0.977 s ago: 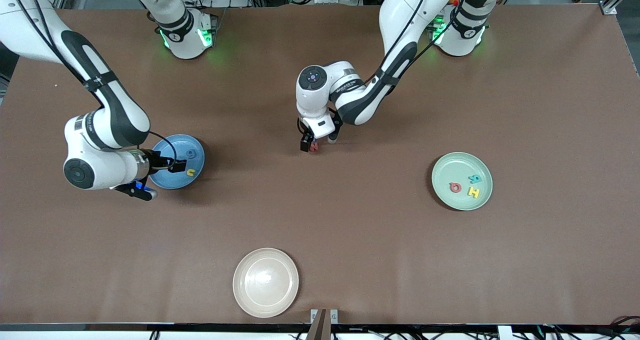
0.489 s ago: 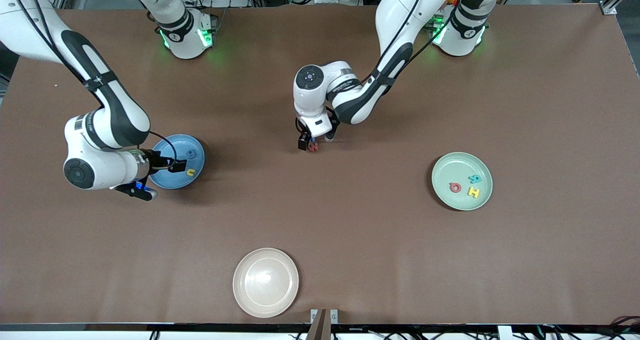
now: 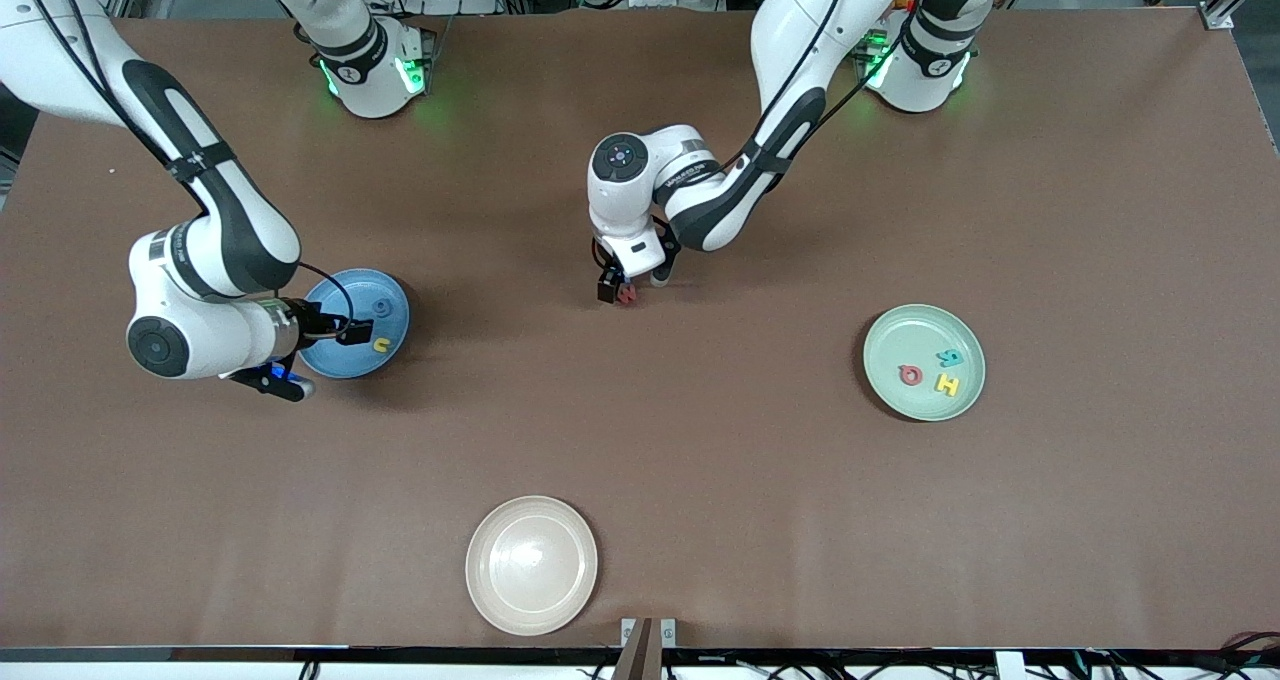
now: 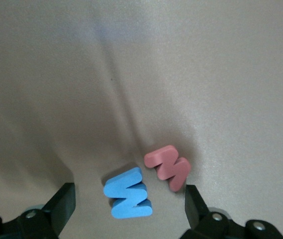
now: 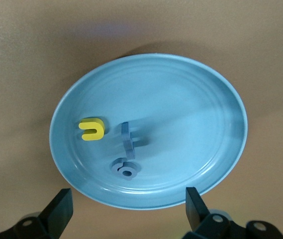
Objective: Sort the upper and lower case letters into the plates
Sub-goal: 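Lower the left gripper and close it on the blue W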
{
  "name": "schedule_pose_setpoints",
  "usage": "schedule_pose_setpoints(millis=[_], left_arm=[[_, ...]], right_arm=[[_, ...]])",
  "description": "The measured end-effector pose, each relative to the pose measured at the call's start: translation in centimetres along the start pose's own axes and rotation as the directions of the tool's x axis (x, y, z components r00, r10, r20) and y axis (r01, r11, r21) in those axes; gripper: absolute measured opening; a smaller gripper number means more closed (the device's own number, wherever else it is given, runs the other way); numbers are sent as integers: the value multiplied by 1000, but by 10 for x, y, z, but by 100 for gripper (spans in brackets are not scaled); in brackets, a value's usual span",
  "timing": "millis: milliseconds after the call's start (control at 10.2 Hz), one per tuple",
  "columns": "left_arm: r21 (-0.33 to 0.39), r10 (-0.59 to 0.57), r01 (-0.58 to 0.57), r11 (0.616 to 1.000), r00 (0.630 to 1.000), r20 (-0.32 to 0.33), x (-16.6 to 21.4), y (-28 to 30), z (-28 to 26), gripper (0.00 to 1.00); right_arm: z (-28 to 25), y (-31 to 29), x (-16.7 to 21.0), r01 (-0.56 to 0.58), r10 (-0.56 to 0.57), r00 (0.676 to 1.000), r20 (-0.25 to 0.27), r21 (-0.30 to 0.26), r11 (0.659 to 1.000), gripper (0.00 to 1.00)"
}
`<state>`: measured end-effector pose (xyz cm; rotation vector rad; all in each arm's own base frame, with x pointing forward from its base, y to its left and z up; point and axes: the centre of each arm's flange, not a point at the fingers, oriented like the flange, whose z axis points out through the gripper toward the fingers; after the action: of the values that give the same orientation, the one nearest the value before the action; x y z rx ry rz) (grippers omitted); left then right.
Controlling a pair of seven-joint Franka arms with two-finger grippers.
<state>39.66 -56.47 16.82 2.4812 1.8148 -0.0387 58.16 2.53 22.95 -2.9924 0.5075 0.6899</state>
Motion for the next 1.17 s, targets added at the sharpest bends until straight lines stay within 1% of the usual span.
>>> schedule_pose_setpoints(millis=[684, 977, 1075, 1173], left_arm=[[-3, -3, 3, 1000, 1000, 7, -3, 4, 4, 93], [-3, -1, 1, 1000, 1000, 7, -4, 4, 4, 89], [-3, -1, 1, 1000, 1000, 7, -5, 4, 4, 86], [-6, 0, 0, 1000, 1000, 9, -6, 4, 3, 76]], right_arm=[[0, -1, 0, 2, -2, 1000, 0, -1, 1000, 100], [0, -2, -1, 4, -4, 1000, -1, -1, 1000, 100], [0, -2, -1, 4, -4, 1000, -1, -1, 1000, 100], [0, -2, -1, 4, -4, 1000, -1, -1, 1000, 100]])
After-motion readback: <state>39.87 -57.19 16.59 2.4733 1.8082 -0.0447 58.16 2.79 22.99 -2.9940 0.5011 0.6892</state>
